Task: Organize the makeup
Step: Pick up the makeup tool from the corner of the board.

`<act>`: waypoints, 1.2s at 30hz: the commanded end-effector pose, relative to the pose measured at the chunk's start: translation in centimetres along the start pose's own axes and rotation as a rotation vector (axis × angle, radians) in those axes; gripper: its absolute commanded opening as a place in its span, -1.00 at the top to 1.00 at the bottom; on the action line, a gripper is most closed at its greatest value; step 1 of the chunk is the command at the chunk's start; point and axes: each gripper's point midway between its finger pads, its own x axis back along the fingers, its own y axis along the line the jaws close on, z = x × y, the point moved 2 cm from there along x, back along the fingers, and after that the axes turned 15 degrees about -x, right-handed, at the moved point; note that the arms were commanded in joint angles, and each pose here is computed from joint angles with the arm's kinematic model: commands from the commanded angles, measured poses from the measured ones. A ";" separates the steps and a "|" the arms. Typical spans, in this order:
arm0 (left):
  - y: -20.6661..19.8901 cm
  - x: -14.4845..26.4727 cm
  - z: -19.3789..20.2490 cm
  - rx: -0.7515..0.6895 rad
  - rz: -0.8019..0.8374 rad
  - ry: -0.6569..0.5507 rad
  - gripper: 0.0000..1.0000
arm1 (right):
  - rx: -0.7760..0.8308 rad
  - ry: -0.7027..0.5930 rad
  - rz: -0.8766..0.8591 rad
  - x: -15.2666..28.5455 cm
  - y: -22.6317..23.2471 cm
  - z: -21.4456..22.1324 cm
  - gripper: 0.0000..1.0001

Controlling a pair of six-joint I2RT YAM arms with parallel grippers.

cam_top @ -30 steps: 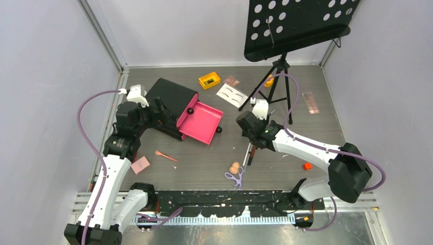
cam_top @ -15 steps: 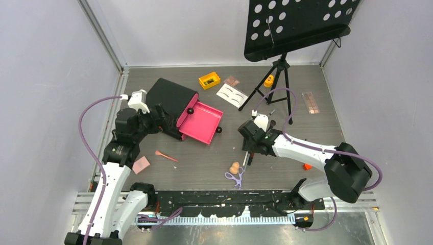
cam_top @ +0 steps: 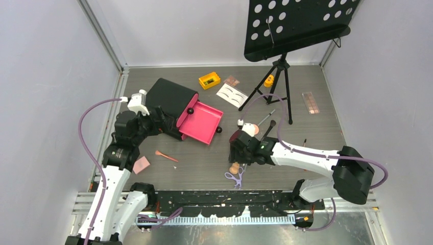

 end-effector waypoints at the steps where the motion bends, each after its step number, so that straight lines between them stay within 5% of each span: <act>1: -0.7 0.5 -0.6 -0.001 0.038 -0.027 -0.86 | -0.011 0.006 0.007 0.8 1.8 1.1 -0.15; 14: -0.8 0.4 -0.6 -0.002 0.047 -0.034 -0.87 | 0.001 -0.124 0.126 2.5 1.0 0.9 -0.19; 24: -0.9 0.7 -1.0 -0.012 0.050 -0.046 -0.87 | 0.032 0.113 0.035 3.8 -0.8 7.1 -0.38; 36: -1.0 0.5 -0.7 -0.009 0.058 -0.041 -0.87 | 0.108 0.131 0.172 -0.4 -2.1 9.4 -0.22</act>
